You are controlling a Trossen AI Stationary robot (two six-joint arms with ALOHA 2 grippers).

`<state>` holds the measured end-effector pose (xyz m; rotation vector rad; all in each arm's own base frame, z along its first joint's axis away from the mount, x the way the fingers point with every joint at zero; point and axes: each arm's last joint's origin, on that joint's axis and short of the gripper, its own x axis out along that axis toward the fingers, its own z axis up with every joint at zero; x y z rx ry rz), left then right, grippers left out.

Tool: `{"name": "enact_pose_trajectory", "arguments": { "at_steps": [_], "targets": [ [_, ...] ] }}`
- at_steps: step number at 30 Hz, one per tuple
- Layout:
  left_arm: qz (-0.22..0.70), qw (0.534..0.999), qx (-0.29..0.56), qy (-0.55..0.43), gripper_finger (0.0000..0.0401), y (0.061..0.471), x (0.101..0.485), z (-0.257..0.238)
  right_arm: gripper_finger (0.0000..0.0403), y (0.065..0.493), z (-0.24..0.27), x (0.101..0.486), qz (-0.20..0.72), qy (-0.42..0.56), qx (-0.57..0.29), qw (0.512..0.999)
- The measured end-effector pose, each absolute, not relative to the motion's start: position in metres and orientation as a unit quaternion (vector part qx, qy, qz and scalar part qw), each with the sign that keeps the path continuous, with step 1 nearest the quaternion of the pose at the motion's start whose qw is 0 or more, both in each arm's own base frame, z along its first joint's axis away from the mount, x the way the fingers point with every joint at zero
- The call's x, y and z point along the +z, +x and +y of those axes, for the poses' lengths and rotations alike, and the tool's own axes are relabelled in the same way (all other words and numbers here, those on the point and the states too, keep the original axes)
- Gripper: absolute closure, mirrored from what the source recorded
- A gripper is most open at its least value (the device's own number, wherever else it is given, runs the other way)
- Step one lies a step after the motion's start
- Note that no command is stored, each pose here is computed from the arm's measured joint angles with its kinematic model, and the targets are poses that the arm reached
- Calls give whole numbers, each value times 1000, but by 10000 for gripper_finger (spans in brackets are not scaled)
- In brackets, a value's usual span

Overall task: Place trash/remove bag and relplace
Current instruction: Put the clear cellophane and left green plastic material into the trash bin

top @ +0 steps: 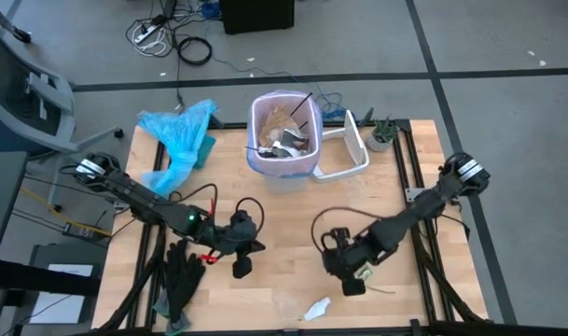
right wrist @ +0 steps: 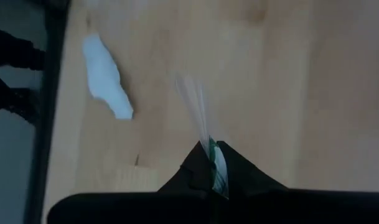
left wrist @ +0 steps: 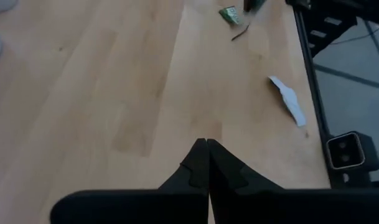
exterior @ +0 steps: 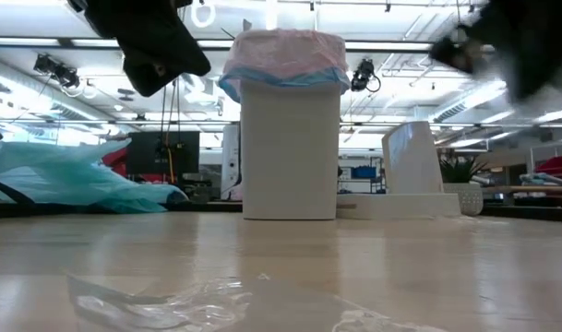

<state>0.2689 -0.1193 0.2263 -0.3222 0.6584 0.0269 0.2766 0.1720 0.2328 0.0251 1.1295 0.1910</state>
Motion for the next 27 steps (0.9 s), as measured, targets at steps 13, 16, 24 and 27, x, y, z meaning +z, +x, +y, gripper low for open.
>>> {"name": "enact_pose_trajectory", "arguments": {
  "at_steps": [13,16,24,27],
  "targets": [
    [336,935,9,-114,400,272,224,-108,401,334,92,370,369,22,-33,929],
    [336,935,9,-110,400,272,224,-107,400,337,69,394,331,-5,-78,940],
    [346,934,5,-86,400,271,222,-106,393,347,-3,432,222,-38,-231,947],
    [355,932,4,-72,400,271,221,-104,379,348,-26,435,205,-19,-253,945]
  ]
}}
